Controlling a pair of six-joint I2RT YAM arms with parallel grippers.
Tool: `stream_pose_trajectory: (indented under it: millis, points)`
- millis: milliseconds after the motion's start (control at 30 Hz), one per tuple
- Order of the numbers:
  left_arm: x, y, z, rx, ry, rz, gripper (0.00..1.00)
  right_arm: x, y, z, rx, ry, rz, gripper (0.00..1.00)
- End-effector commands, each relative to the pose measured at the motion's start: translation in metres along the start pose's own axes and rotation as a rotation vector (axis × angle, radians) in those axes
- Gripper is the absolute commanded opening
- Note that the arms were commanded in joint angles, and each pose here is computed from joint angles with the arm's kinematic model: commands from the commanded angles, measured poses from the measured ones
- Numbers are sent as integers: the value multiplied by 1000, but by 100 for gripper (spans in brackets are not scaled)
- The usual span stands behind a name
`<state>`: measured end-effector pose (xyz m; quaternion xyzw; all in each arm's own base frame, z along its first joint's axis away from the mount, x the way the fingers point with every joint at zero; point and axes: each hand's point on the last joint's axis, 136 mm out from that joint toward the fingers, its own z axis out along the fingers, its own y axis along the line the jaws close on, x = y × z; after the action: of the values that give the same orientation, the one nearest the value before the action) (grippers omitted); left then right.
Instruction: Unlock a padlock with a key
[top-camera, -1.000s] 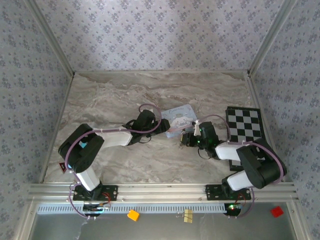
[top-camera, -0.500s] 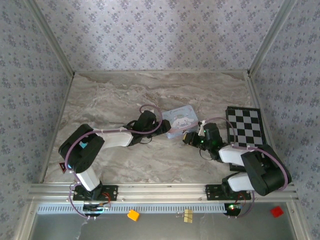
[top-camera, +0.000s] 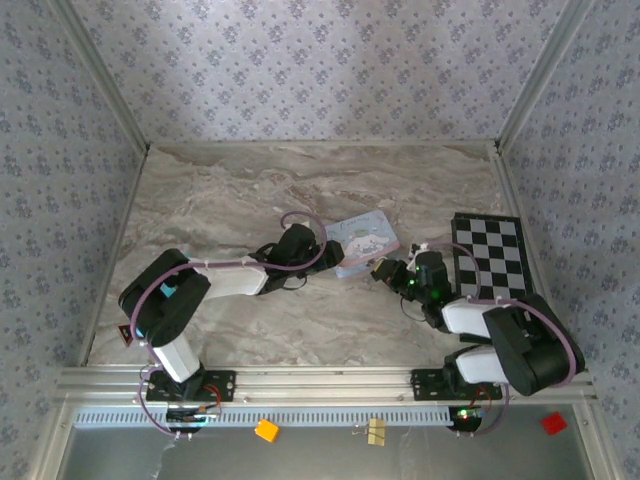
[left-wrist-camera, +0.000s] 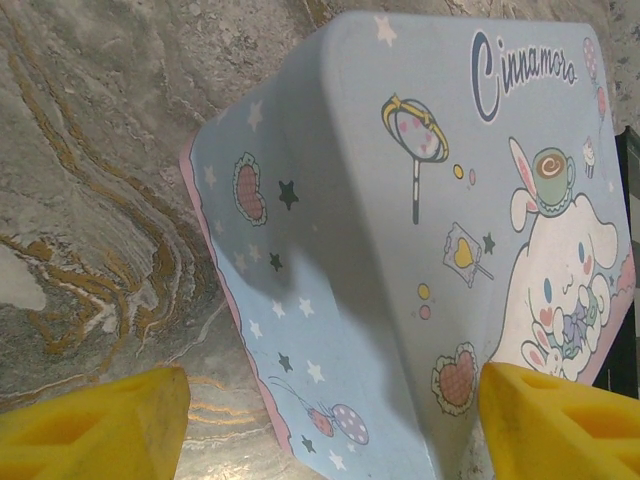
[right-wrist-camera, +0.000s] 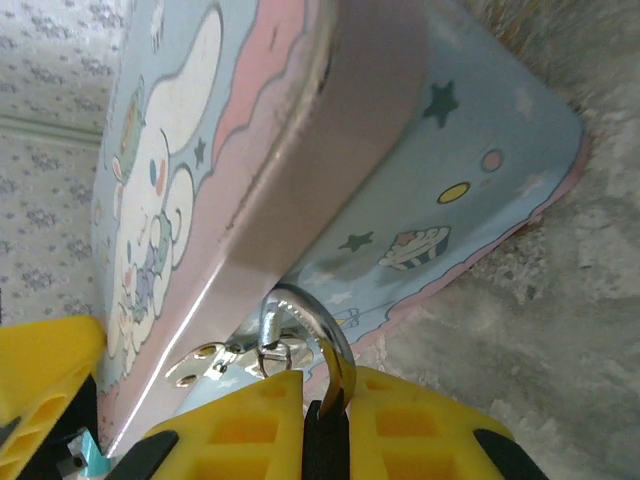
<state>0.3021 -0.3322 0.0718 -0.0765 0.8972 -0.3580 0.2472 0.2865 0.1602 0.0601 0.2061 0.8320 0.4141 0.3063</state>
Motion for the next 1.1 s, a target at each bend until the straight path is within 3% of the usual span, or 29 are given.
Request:
stream_pose_trajectory:
  millis: [0,300,533,1067]
  points:
    - [26,38,6,-135,77,11,75,-14,8,-9,-4,-50,-4,3]
    - [3,29,-9,-112,48,74,77,-3,-13,-62,243,58,-263,4]
    - [-13,21,-47,-81,-4,183,79,3,-22,-90,372,144,-338,5]
    - [-55,90,-187,-235,-337,265,88,43,-37,-73,389,307,-274,5]
